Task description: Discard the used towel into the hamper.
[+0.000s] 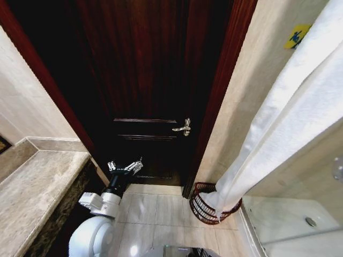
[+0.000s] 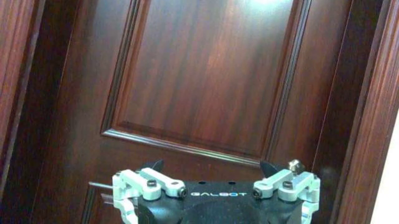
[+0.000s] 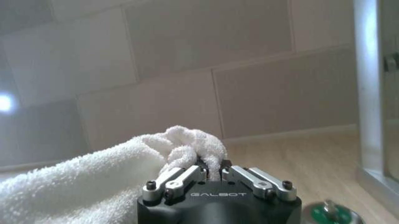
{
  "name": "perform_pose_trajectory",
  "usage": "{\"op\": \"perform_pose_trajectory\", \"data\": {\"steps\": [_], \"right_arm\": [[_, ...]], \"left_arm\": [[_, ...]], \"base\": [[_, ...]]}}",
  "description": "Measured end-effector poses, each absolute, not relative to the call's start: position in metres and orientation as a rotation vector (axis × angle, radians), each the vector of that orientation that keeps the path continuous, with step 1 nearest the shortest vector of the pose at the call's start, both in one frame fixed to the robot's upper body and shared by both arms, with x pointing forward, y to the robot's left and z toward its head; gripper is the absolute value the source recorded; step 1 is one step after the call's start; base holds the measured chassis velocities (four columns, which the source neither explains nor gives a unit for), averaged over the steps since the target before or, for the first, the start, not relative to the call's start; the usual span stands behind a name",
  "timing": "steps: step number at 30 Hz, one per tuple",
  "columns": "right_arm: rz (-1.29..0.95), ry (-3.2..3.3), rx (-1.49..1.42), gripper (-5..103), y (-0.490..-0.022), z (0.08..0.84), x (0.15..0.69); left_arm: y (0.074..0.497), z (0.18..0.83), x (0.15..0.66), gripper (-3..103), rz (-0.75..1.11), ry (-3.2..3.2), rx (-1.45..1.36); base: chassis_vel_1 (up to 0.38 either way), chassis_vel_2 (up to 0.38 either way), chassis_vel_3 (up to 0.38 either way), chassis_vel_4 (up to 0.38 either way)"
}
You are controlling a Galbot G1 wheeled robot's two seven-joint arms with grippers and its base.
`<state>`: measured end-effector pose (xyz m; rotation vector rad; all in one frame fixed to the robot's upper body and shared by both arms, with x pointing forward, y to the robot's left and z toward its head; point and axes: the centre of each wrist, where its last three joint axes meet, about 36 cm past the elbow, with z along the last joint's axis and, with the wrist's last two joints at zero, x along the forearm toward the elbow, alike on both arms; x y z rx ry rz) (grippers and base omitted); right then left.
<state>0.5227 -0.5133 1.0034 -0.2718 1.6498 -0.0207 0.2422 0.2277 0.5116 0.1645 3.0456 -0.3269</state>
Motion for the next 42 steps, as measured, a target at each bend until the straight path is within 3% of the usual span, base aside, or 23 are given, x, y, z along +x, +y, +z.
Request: {"op": "perform_pose_trajectory", "data": {"steps": [12,25,42], "right_arm": [[0.010,1.729,-0.243,8,-0.523,0.949,0.571],[0.036,1.878,-0.227,8,-0.542,0.832,0.549],[0.091,2.009,-0.259,8,-0.508,0.727,0.514]], "left_arm": [[0.228,0.512,0.242,100,-0.327,3.046,0.165],[0.228,0.512,0.242,100,-0.327,3.046,0.165],[0.228,0.512,0.242,100,-0.327,3.046,0.165]], "base": [[0.000,0.000,0.000,0.000],[0.000,0.000,0.000,0.000],[0.000,0.000,0.000,0.000]]}}
